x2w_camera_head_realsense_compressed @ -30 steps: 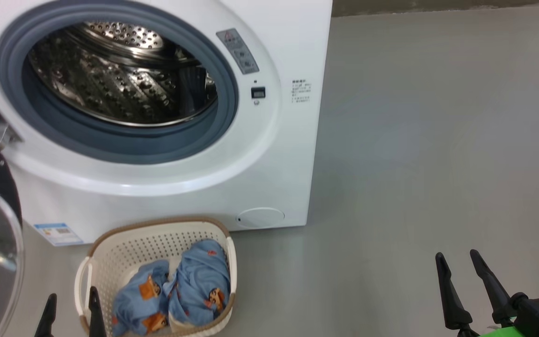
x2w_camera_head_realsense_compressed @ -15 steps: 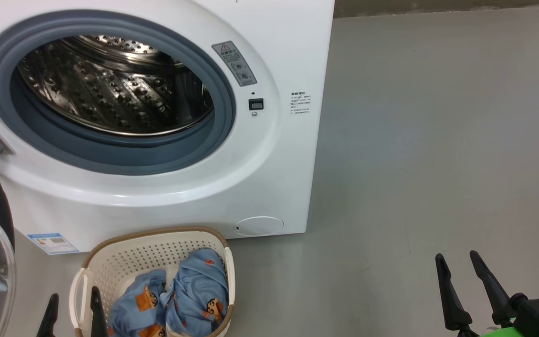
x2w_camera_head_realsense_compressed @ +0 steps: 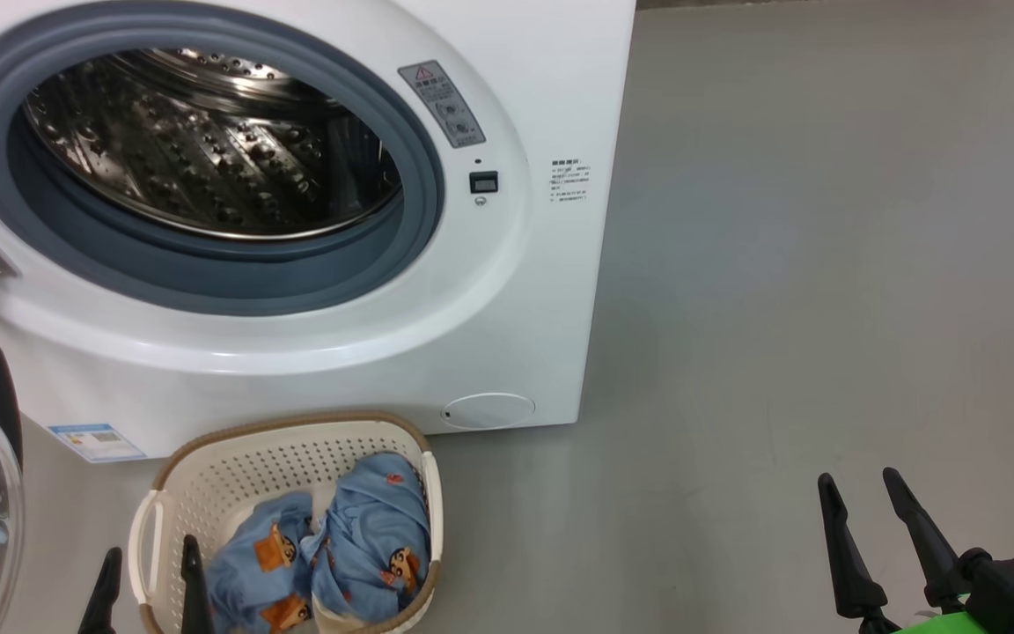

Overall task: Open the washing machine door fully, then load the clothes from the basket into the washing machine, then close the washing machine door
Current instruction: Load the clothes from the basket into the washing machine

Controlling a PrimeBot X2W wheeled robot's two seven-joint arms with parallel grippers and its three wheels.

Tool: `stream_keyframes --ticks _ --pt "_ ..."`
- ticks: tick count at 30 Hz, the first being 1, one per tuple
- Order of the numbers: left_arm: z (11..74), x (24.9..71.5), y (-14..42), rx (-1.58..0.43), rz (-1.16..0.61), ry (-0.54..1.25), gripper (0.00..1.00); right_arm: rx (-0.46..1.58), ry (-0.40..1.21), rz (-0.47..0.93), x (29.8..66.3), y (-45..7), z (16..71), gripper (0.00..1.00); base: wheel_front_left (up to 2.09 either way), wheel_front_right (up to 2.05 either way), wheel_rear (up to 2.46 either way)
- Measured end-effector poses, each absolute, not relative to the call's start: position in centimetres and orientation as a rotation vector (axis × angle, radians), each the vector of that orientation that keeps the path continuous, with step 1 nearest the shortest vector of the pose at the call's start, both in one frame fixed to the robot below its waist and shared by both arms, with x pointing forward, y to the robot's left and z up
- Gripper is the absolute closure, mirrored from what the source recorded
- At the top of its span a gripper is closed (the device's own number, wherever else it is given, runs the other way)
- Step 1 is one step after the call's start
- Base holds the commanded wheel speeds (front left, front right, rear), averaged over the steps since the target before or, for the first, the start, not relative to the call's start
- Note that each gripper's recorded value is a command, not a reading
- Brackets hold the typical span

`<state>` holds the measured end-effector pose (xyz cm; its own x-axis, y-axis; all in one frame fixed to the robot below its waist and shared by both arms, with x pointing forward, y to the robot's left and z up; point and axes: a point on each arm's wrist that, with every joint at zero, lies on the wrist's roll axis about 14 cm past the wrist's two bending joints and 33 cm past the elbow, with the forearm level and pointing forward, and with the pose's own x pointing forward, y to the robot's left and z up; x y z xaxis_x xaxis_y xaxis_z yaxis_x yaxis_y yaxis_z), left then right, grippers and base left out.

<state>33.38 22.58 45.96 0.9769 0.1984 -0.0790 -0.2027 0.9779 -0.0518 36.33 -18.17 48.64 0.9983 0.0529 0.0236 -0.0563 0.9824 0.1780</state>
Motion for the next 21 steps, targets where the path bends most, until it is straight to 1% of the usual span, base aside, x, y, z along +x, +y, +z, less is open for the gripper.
stream_keyframes --ticks 8,21 --pt "45.6 34.7 21.8 -0.065 0.181 0.083 0.0 0.18 0.016 0.055 36.9 -18.1 47.5 0.0 0.0 0.0 0.0" --pt "43.6 39.1 20.7 -0.079 0.153 0.122 0.0 0.174 0.064 0.068 40.3 -18.0 45.2 0.0 0.0 0.0 0.0"
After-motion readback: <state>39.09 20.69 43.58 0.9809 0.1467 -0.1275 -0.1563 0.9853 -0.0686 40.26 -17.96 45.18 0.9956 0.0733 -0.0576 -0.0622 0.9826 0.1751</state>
